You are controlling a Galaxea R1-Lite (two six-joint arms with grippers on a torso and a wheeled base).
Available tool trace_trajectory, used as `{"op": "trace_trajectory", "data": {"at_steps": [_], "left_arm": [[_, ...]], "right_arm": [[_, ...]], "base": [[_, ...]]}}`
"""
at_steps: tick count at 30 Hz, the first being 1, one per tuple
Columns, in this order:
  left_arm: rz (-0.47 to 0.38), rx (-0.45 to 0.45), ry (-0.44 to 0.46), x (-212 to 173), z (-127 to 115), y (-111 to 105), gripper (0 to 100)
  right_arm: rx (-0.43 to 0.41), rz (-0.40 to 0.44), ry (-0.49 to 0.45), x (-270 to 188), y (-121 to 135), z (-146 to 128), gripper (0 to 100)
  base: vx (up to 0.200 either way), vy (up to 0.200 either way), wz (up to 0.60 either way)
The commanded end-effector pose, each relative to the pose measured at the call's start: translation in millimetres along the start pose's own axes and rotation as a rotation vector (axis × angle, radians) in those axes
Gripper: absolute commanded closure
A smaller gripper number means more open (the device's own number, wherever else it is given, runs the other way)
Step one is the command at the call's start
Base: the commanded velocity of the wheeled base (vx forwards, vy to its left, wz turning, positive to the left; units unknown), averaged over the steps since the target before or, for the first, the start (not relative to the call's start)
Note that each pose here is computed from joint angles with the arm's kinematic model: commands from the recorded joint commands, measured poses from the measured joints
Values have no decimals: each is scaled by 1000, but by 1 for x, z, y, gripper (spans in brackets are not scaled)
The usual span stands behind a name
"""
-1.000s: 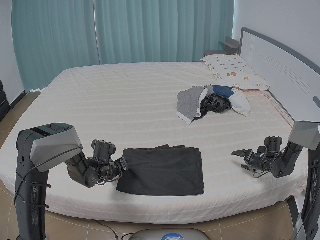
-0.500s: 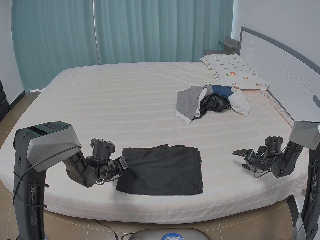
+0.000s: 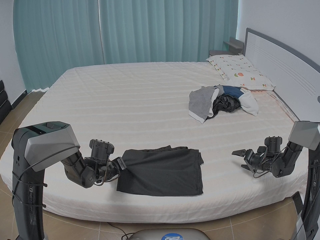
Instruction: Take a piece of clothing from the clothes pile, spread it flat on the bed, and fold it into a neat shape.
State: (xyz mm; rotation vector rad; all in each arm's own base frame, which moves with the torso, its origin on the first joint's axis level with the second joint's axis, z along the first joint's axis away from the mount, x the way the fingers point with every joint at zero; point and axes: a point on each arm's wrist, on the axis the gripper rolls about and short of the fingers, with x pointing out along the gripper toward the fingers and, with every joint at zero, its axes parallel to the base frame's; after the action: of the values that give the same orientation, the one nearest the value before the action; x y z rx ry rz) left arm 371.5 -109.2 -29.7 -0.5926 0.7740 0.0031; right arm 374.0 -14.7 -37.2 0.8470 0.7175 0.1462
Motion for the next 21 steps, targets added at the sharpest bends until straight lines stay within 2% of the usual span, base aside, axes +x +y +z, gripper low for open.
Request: {"op": "trace_trajectory", "data": {"at_steps": [1, 21], "left_arm": [[0, -3, -2, -1, 1, 0, 100], [9, -4, 4, -1, 0, 1, 100]], "right_arm": [[-1, 1, 0, 0, 0, 0, 0], [0, -1, 0, 0, 0, 0, 0]], "base": [[0, 200, 0], [0, 200, 0]]}}
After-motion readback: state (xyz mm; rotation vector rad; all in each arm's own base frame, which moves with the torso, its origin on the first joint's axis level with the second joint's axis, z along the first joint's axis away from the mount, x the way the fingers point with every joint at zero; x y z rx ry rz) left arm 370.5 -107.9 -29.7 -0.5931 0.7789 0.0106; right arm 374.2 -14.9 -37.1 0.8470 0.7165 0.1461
